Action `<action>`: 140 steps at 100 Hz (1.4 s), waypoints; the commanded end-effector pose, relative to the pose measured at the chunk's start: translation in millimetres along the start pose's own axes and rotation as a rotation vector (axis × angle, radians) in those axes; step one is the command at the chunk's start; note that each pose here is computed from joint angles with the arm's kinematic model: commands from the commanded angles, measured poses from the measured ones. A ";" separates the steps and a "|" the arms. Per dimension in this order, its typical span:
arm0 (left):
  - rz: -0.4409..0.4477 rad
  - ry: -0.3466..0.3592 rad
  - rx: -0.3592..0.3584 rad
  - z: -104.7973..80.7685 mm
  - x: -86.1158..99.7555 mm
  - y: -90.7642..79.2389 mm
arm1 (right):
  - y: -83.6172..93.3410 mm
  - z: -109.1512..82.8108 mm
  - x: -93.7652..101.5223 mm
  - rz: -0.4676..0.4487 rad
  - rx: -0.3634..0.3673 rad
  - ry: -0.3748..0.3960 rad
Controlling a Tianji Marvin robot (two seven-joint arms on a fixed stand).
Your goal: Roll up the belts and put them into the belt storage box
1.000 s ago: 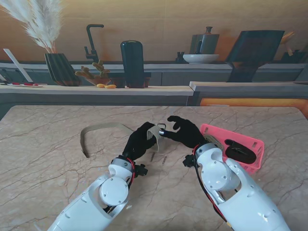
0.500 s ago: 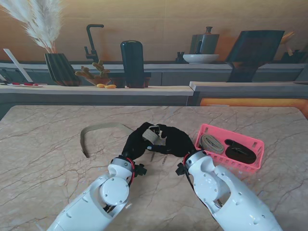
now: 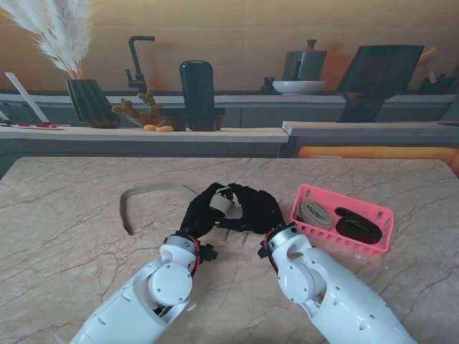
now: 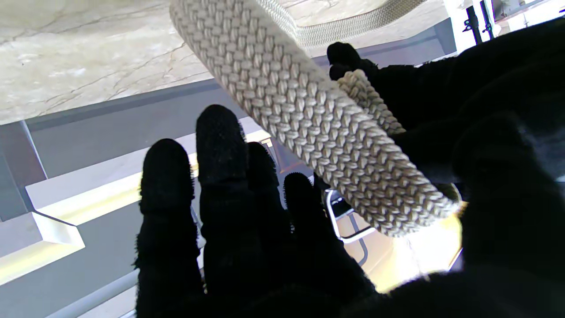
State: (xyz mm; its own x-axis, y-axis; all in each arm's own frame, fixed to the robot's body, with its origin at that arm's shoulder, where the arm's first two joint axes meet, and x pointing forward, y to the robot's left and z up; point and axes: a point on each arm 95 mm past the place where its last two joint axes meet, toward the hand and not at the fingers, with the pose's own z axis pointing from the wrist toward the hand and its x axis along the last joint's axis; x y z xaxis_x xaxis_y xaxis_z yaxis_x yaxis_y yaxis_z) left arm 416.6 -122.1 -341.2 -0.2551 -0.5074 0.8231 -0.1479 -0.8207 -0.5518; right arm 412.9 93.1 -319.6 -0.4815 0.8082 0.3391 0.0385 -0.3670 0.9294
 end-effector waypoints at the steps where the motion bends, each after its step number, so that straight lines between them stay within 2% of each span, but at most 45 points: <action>1: -0.013 0.017 -0.027 -1.1 9.2 11.1 | -0.8 4.6 12.8 0.041 -0.009 0.015; 66: 0.069 0.062 -0.096 0.7 5.4 22.9 | 8.2 12.6 18.7 0.106 -0.115 -0.030; 81: 0.018 0.038 -0.090 -0.1 5.6 21.0 | 8.6 11.7 17.2 0.175 -0.093 -0.016; 102: -0.169 -0.023 -0.089 -5.3 10.3 19.5 | 7.6 12.2 14.4 0.267 -0.079 -0.023; 118: -0.137 -0.004 -0.093 -4.0 8.3 18.6 | 9.2 12.3 16.9 0.390 -0.091 -0.033; 140: -0.124 0.017 -0.102 -4.5 11.4 20.7 | 10.7 12.6 15.8 0.332 -0.112 -0.007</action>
State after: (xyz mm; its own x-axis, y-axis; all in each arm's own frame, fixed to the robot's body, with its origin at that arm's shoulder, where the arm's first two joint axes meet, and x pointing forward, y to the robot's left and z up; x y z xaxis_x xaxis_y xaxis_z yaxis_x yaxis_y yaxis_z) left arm 413.0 -131.4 -343.0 -0.2289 -0.4068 0.8844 -0.2463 -0.8547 -0.4569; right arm 418.6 96.7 -310.7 -0.4196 0.6776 0.6040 0.0931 -0.6298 0.7711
